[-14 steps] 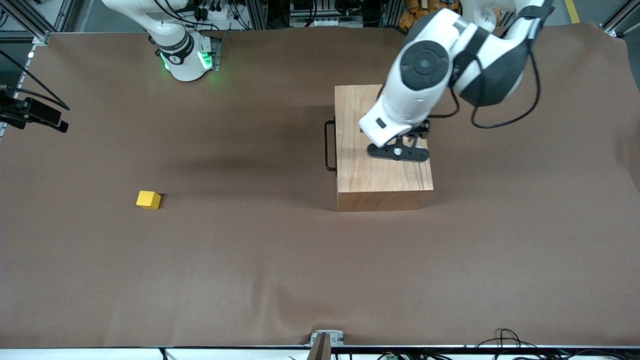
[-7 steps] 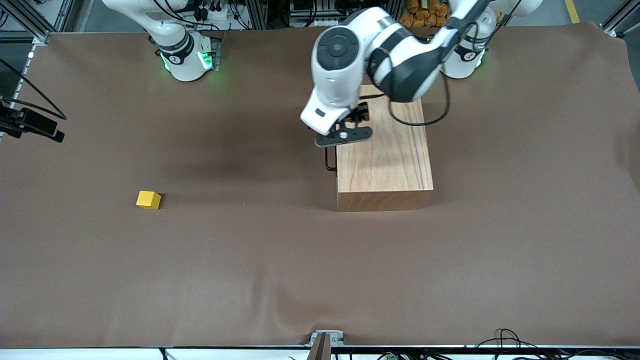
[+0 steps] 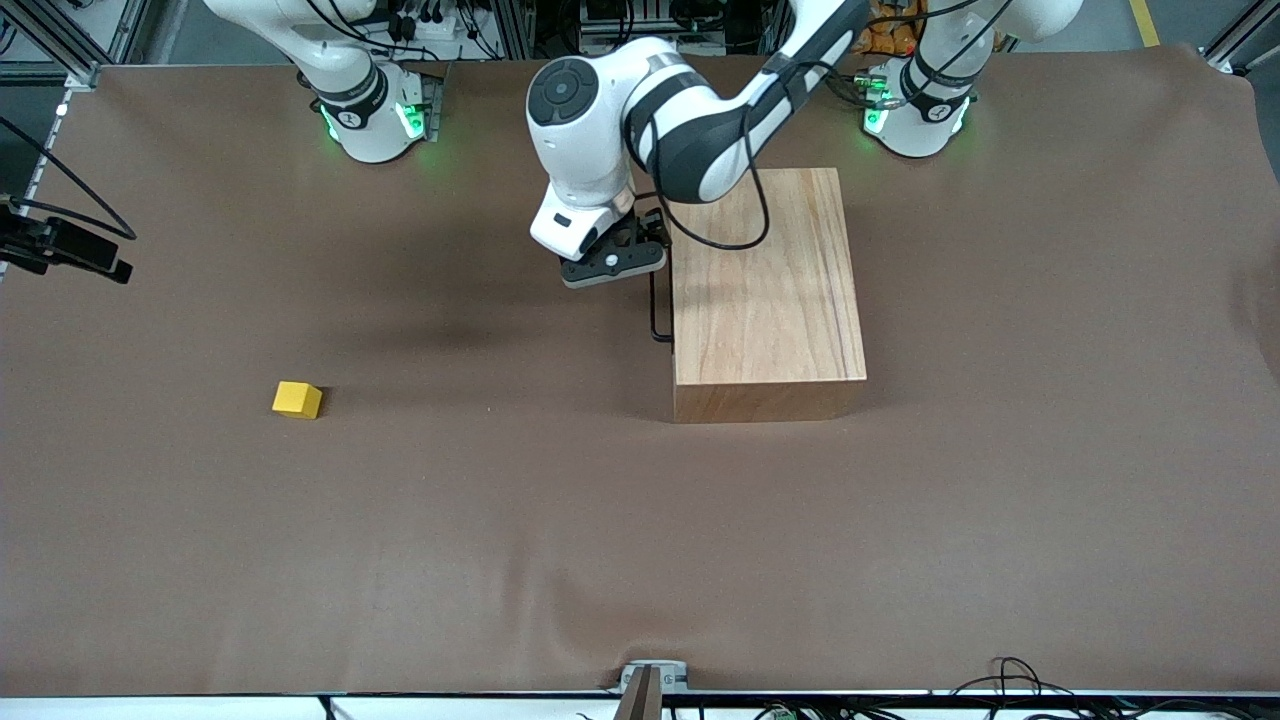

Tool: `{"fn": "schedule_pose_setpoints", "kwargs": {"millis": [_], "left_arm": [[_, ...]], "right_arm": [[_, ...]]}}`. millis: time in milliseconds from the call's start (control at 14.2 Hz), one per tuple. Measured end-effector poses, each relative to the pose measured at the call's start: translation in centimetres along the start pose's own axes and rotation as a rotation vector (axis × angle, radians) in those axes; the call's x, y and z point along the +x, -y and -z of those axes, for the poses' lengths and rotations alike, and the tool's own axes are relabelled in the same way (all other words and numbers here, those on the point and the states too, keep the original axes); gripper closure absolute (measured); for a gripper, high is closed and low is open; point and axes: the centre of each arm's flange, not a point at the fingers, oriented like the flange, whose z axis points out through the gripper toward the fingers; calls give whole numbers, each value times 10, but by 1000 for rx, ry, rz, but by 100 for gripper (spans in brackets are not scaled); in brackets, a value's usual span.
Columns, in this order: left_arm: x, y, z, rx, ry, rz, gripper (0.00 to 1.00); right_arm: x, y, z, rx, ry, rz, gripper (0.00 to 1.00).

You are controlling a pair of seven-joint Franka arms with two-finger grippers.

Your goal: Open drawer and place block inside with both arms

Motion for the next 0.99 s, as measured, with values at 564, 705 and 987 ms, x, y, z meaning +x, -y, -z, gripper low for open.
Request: {"fn": "schedule_pose_setpoints", "kwargs": {"millis": [564,705,987], "left_arm": [[-2,-9,-34,57,-33,-147,0],[-2,-9,-41,69,-33,-169,0],[0,-9,-50,90,-46,-187,0]], "right_arm": [[-1,3,1,0,-1,7,0],[-1,5,1,0,2,11,0],[-5,6,-1,-1,29,61,0]]}}
